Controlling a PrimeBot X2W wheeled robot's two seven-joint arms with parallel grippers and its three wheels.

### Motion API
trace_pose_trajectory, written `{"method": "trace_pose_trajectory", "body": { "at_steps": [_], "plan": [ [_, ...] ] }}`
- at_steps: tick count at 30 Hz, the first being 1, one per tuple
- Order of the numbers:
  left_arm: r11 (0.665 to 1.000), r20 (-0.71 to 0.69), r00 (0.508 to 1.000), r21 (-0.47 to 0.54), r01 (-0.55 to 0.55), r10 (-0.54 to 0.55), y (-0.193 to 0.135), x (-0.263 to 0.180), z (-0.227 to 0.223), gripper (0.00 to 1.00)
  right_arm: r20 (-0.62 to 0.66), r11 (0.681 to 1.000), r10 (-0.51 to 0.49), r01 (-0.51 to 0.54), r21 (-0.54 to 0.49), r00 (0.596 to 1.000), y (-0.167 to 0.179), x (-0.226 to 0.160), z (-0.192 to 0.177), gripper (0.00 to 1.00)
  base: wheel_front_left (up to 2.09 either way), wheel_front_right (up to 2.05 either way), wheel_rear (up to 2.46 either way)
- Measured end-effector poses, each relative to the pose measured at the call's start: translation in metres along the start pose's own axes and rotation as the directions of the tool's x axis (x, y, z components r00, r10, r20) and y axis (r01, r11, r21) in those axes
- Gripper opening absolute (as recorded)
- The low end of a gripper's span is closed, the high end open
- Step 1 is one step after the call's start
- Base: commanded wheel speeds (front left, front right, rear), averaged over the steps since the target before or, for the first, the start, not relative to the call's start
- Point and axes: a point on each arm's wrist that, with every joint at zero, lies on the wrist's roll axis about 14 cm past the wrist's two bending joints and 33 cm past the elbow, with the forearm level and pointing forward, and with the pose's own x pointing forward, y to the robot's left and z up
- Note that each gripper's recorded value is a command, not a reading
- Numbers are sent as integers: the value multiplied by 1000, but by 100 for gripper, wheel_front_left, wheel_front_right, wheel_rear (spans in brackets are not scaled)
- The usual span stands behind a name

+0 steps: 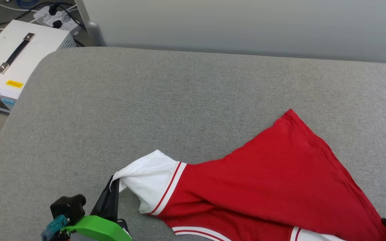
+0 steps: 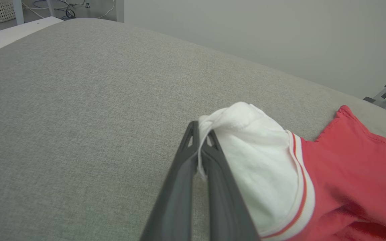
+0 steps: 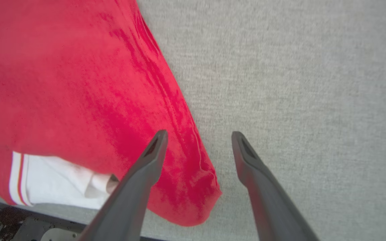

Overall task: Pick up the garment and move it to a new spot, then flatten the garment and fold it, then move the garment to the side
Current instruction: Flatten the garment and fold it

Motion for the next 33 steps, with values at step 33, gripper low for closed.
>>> {"method": "trace_pose_trajectory", "body": {
  "at_steps": [33],
  "plan": [
    [999, -7, 999, -44, -32, 32, 4, 37, -12, 0, -229, 812, 105, -216, -541, 968, 122, 141, 173, 100, 0, 0, 0]
  ]
}}
